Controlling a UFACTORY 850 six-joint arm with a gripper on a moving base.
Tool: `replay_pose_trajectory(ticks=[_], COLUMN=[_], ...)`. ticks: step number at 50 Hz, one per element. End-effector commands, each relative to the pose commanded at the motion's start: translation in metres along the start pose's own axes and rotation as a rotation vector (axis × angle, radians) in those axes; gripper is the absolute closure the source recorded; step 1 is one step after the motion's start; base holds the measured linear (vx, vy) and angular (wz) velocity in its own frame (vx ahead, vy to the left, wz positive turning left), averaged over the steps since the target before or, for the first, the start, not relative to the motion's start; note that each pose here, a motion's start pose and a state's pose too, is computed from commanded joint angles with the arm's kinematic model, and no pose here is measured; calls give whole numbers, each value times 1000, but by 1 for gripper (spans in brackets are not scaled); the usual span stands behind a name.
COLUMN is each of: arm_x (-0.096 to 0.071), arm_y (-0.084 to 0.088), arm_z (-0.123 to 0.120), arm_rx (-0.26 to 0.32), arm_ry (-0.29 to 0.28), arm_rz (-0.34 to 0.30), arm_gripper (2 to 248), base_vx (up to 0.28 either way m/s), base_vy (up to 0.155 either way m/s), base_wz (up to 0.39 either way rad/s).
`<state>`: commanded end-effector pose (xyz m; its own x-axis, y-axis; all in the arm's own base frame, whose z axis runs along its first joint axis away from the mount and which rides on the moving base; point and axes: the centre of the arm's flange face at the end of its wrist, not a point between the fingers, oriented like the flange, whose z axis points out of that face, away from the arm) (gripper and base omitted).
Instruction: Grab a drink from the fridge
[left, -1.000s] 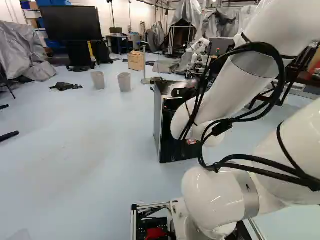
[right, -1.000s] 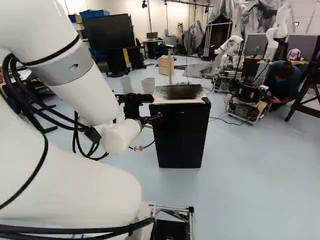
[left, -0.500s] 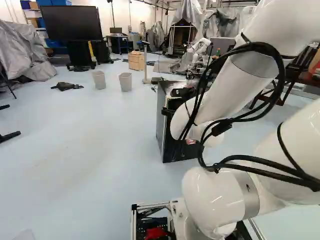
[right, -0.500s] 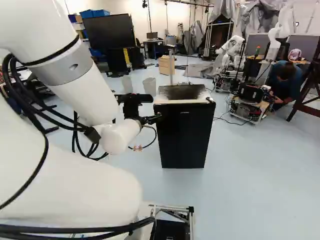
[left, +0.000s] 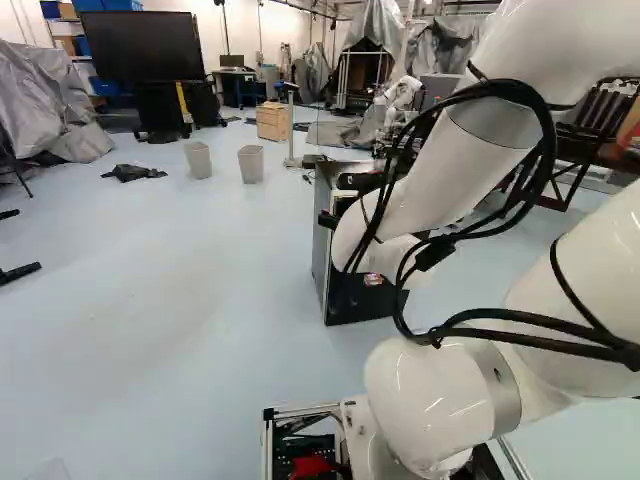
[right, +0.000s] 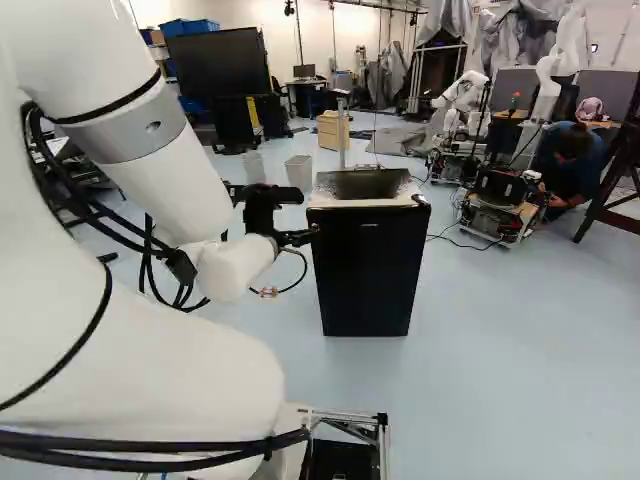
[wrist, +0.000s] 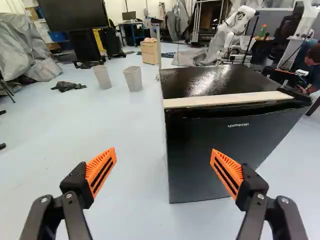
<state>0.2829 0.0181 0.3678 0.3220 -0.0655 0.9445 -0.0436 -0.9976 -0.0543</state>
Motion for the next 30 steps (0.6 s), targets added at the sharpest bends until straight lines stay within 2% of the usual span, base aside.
replay_pose_trajectory(ticks=[30], arm_x=[-12], arm_y=[-15], arm_z=[21], arm_rx=[-153], arm_ry=[-10], arm_rz=[125], arm_gripper=[3], base_vx=[0], base_vy=[0], base_wz=[0])
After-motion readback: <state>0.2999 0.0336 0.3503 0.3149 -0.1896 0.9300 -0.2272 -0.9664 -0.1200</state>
